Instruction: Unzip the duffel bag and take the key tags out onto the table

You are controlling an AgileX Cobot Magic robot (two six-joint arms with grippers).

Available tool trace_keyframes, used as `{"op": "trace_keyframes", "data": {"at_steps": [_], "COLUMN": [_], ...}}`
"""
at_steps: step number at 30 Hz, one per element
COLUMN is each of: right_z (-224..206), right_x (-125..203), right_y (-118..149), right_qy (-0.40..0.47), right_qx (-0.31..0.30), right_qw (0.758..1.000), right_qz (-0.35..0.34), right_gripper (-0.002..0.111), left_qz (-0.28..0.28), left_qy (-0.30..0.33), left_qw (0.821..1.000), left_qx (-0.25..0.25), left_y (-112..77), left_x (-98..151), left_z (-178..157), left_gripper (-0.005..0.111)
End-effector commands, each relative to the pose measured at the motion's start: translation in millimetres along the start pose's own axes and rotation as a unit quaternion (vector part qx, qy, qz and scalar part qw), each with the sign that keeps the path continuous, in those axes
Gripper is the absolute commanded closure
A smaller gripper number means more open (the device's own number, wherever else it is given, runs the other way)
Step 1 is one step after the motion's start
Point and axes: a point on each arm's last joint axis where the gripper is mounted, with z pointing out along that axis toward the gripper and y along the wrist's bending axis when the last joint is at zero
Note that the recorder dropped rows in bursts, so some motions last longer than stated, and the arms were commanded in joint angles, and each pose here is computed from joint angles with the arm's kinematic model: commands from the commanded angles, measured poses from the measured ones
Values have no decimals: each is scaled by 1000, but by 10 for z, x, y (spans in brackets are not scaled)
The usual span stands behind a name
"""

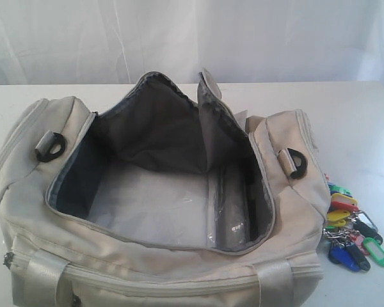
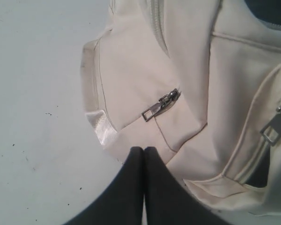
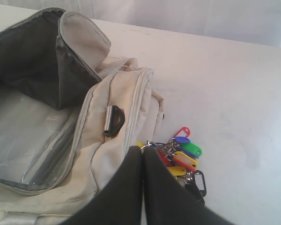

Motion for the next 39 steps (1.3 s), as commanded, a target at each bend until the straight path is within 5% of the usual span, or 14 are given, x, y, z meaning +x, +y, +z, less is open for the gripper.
{"op": "trace_keyframes", "data": {"at_steps": [1,39], "right_z": [-8,-8], "right_x": [-1,-1], "right_y": [-12,-12], "right_qy": [-4,-4], "right_qx": [7,7], "right_qw": [1000,1000], "right_qz": [2,2], "right_gripper": [108,108], "left_qz": [-26,-21], "left_qy": [-1,-31], "left_qw": [1000,999], "left_qx": [-17,-28], "left_y": [22,39], "left_x": [10,-45], "left_z": [3,0], "left_gripper": [107,107]}}
